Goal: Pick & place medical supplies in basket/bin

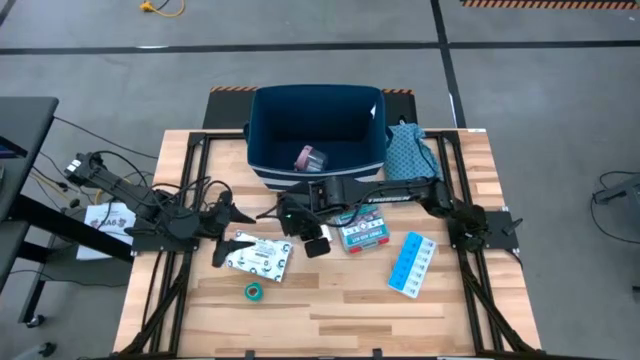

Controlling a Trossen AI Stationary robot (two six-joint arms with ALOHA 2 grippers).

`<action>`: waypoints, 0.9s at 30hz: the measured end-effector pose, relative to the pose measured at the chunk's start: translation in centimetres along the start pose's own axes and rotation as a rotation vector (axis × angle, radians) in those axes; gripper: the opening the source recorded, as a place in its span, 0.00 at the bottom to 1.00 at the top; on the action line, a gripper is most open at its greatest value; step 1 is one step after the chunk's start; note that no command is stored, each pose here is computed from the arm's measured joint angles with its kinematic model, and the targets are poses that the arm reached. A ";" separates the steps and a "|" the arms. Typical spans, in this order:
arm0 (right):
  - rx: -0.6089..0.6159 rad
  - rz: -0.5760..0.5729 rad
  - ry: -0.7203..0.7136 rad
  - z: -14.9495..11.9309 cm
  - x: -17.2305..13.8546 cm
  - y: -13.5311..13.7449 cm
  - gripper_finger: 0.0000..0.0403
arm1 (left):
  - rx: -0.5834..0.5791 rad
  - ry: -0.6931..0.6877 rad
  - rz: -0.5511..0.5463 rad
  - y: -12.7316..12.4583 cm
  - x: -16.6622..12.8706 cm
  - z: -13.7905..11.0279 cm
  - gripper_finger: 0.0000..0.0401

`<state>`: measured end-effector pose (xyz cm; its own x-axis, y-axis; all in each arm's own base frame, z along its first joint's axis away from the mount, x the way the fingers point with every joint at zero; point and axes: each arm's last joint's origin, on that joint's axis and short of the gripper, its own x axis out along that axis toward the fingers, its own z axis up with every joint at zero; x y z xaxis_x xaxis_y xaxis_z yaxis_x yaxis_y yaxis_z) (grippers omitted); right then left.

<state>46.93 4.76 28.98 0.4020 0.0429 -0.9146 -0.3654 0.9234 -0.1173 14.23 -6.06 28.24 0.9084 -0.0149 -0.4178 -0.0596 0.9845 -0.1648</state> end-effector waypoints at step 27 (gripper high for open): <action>-0.029 0.069 0.058 -0.7 5.8 -1.7 0.30 | -0.013 0.114 0.001 0.3 0.0 -1.0 0.69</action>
<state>49.33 3.17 23.57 0.3262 0.0835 -0.9416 -0.4147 0.9078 -0.0631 13.75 -5.94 27.29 0.8555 -0.0343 -0.5167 -0.0667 0.9822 -0.1756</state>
